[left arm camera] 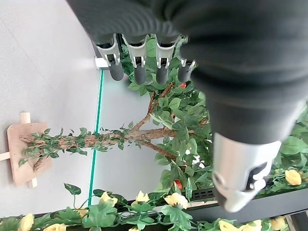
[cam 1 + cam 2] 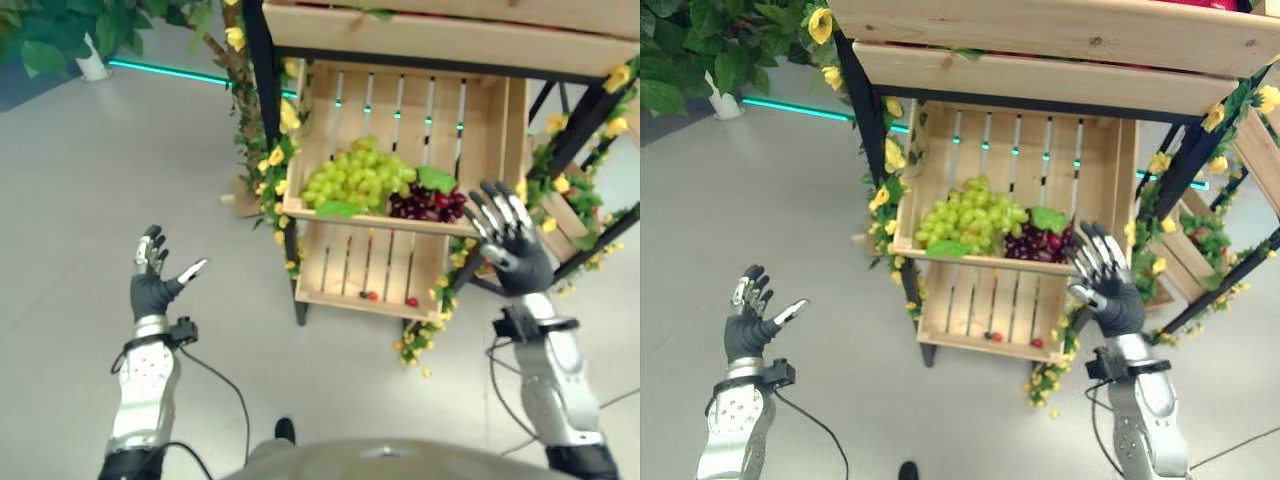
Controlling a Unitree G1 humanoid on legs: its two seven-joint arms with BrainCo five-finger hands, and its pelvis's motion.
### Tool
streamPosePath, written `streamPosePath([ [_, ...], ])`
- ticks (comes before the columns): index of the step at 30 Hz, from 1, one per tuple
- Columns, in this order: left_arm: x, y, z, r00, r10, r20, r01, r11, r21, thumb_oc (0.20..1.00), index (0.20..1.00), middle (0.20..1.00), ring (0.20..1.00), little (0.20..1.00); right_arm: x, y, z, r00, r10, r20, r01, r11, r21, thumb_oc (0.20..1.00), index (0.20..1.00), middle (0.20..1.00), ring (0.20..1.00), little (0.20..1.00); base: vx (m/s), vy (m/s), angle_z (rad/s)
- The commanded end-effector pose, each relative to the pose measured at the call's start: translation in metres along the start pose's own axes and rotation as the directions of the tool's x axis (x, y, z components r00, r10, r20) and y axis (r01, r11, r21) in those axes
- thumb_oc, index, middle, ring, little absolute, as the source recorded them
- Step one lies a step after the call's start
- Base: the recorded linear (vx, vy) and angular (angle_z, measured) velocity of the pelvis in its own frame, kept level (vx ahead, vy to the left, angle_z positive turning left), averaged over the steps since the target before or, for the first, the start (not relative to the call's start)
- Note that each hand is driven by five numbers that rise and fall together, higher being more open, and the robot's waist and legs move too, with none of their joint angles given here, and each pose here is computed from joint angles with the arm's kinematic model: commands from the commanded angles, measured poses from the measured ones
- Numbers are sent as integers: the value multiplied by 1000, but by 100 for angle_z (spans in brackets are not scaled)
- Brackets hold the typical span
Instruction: Pick up the fruits from the basket on one side to the basket on the other side
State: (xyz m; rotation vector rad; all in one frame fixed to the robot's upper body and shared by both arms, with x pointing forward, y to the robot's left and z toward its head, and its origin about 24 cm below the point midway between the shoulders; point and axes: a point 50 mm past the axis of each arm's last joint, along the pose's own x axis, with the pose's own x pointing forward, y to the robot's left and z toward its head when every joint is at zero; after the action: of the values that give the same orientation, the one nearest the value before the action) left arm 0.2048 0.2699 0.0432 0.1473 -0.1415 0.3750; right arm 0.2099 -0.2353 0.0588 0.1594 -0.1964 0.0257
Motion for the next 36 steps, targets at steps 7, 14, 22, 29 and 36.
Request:
streamPosePath([
  [7, 7, 6, -3, 999, -1, 33, 0, 999, 46, 1000, 1000, 1000, 1000, 1000, -31, -36, -59, 939, -210, -272, 123, 945, -304, 1000, 1000, 1000, 1000, 1000, 0, 0, 0],
  [14, -3, 9, -38, 991, -7, -134, 19, 995, 94, 1000, 1000, 1000, 1000, 1000, -71, -54, -109, 789, -315, -527, 77, 903, -423, 1000, 1000, 1000, 1000, 1000, 0, 0, 0],
  [22, -49, 14, -104, 870, -16, -493, 82, 990, 112, 1000, 1000, 1000, 1000, 1000, -141, -66, -152, 486, -426, -763, 29, 880, -473, 1000, 1000, 1000, 1000, 1000, 0, 0, 0],
  [29, -142, 26, -169, 472, 34, -881, 218, 964, 154, 1000, 1000, 1000, 1000, 1000, -174, -66, -166, 282, -472, -836, 65, 878, -474, 1000, 1000, 1000, 1000, 1000, 0, 0, 0],
  [36, -194, 33, -180, 215, 52, -975, 231, 967, 103, 1000, 1000, 1000, 1000, 1000, -173, -60, -171, 259, -437, -861, 32, 895, -444, 1000, 1000, 1000, 1000, 1000, 0, 0, 0],
])
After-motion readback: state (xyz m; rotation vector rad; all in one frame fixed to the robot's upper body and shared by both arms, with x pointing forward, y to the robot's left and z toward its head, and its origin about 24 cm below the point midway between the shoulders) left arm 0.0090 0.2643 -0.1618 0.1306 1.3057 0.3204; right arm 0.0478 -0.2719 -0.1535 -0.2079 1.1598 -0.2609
